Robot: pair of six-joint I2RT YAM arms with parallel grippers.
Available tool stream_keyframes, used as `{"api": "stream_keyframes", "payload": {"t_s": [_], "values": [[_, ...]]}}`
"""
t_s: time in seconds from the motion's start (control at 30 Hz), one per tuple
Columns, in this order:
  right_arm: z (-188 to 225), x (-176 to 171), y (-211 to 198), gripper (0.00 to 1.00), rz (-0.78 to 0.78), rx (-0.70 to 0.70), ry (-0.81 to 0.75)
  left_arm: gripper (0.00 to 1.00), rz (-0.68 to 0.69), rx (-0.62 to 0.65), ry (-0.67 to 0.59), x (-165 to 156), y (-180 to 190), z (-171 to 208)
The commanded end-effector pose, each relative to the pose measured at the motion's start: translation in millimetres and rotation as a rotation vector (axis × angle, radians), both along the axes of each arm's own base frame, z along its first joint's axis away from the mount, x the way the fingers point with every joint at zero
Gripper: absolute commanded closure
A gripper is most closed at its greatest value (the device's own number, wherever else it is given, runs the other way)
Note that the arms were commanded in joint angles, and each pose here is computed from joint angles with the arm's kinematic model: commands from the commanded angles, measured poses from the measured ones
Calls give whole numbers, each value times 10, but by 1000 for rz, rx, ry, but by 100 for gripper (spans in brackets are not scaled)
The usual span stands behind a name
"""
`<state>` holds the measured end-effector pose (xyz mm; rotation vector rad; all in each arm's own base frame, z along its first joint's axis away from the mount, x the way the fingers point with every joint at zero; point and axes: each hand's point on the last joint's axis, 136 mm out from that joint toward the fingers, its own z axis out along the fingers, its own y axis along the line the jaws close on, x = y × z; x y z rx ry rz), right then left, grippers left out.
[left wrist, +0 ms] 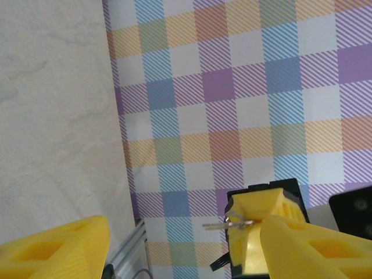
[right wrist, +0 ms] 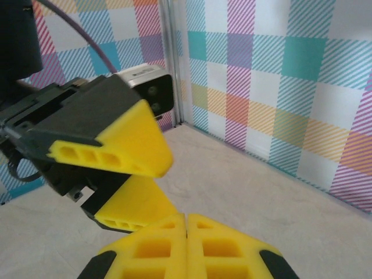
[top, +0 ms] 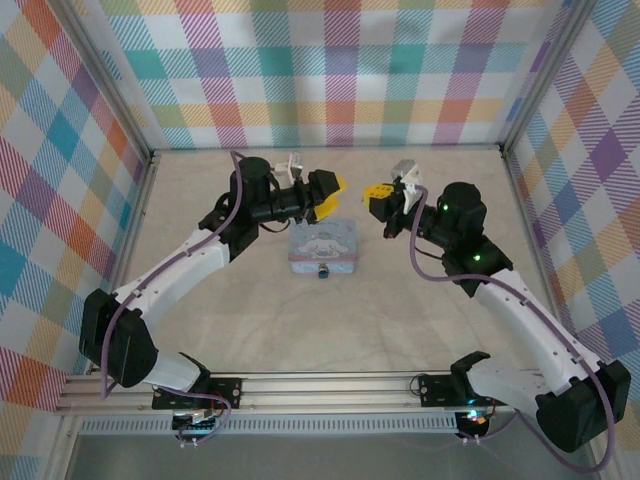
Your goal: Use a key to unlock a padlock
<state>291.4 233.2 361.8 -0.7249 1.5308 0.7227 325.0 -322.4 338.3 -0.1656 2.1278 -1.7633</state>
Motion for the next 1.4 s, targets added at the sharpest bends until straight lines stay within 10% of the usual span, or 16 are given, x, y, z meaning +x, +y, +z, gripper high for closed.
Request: {"api": "stream_keyframes", "payload": {"t_s": [0.0,0.53,1.07,1.37], "values": [[217,-44,12,100,5,9,-134,31,-32,-62,-5,-13,-47,234],[235,-31,16,100,-22,56,-103,32,-34,-79,-28,-38,-79,297],[21,373,-303,100,-176,933,546,31,242,-87,-430,53,252,488],[-24,386,-274,100,-103,1106,621,37,172,-104,-487,-38,-38,439]]}}
